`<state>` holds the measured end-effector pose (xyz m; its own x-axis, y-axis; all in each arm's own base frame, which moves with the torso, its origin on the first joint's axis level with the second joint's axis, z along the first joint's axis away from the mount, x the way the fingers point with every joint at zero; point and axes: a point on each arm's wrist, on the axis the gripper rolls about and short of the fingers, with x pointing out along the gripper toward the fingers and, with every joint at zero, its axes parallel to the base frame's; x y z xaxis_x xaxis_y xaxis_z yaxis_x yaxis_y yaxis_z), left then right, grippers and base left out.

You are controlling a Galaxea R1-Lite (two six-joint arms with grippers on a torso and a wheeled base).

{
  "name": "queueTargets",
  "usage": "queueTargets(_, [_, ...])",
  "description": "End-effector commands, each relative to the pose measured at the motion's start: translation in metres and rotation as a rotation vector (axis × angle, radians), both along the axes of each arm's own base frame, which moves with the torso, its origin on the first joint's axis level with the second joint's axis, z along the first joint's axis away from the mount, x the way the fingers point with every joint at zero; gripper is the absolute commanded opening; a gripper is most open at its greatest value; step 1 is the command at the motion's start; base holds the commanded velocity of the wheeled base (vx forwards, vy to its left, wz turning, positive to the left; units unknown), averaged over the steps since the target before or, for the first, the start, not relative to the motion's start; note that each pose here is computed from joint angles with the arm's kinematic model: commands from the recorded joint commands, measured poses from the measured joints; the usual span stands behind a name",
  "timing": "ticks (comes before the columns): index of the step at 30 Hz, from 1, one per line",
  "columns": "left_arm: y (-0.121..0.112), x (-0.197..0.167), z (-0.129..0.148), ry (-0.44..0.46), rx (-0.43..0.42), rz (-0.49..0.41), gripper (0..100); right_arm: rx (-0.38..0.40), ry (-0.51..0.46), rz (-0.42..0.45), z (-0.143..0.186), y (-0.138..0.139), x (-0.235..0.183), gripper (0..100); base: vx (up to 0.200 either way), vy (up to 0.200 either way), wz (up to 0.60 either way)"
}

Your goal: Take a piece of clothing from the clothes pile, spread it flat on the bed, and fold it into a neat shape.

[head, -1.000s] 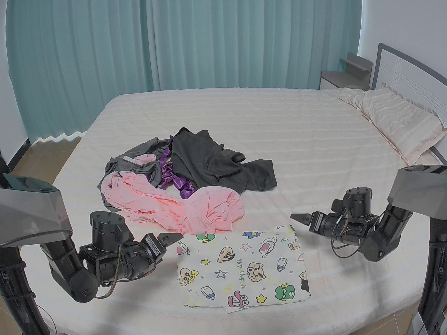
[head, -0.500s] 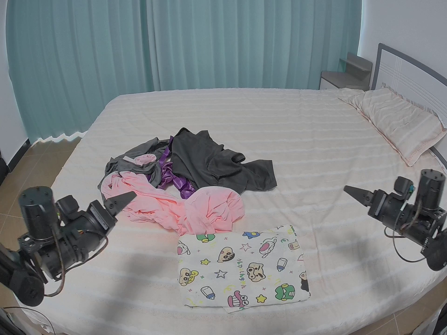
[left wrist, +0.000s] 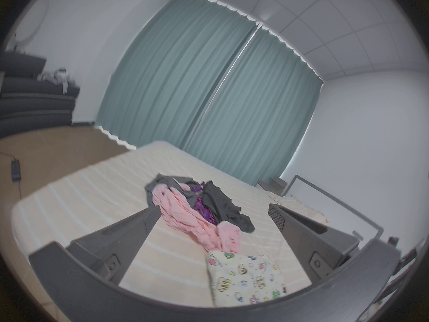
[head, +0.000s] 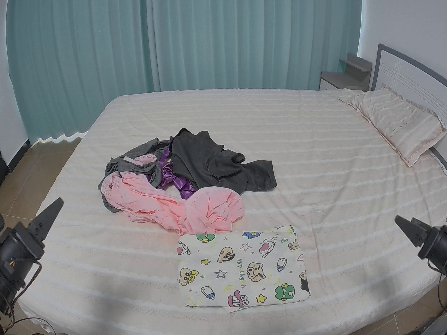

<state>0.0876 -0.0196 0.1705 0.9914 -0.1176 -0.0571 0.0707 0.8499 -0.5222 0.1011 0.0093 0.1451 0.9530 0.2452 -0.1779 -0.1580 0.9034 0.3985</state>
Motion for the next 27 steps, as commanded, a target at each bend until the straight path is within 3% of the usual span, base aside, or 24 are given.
queueTargets(1, [0.029,-0.101,-0.022,-0.235,0.285,0.259,100,-0.133,-0.177,-0.045,-0.027,-0.005,-0.102,100,0.000,0.000,0.00])
queueTargets(3, [0.029,-0.104,-0.023,-0.242,0.301,0.292,100,-0.138,-0.180,-0.046,-0.027,-0.005,-0.107,100,0.000,0.000,0.00])
queueTargets(5, [0.027,-0.112,-0.029,-0.226,0.363,0.398,100,-0.169,-0.180,-0.043,-0.033,-0.005,-0.119,100,0.000,0.000,0.00])
queueTargets(9, [0.025,-0.121,-0.038,-0.219,0.426,0.457,100,-0.251,-0.182,-0.045,-0.045,-0.005,-0.130,100,0.000,0.000,0.00])
queueTargets(18, [0.026,-0.119,-0.063,-0.196,0.531,0.429,100,-0.360,-0.206,-0.087,-0.062,-0.007,-0.130,100,0.000,0.000,0.00])
queueTargets(24, [0.024,-0.113,-0.073,-0.237,0.531,0.348,100,-0.436,-0.241,-0.137,-0.064,-0.008,-0.127,100,0.000,0.000,0.00])
queueTargets(27, [0.024,-0.113,-0.075,-0.224,0.536,0.333,100,-0.460,-0.305,-0.153,-0.064,-0.008,-0.124,100,0.000,0.000,0.00])
